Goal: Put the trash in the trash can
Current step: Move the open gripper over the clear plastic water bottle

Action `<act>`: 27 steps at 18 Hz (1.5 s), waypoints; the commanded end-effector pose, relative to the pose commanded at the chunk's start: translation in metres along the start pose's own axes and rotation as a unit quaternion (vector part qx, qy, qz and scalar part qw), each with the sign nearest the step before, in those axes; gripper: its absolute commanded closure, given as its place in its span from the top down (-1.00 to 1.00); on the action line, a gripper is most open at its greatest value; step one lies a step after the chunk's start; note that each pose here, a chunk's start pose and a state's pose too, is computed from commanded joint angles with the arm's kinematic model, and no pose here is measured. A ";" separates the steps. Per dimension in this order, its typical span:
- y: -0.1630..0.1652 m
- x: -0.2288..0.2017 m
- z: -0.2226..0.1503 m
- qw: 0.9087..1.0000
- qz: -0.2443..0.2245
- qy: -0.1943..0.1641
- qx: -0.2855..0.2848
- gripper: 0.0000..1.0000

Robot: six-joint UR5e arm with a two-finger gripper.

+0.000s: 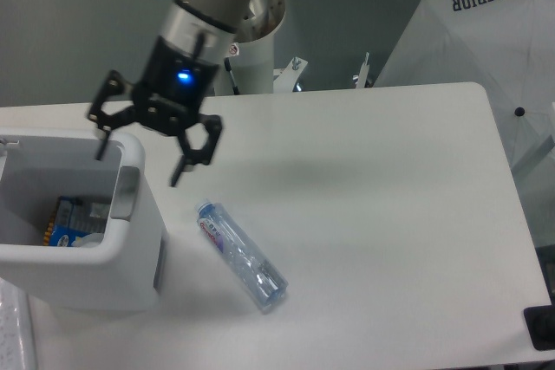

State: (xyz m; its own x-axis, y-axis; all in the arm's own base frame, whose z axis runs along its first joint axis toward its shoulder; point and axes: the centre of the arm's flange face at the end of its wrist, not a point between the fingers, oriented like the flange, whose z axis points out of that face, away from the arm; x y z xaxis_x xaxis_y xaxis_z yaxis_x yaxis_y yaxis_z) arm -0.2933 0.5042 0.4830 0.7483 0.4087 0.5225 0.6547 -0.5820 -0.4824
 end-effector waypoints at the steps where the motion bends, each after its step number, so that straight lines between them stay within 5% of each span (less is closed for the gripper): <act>1: -0.003 -0.015 0.009 1.000 -0.009 -0.015 -0.006 1.00; 12: -0.013 -0.127 0.117 0.984 -0.051 -0.145 -0.089 1.00; 21: -0.001 -0.173 0.167 0.965 -0.064 -0.218 -0.132 1.00; 27: 0.010 -0.171 0.206 0.960 -0.062 -0.226 -0.154 1.00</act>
State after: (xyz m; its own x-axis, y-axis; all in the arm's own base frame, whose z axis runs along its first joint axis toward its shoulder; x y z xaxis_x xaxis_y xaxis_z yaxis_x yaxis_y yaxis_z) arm -0.3925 0.5738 0.2441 0.6820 0.7113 0.1701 0.7313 -0.6607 -0.1694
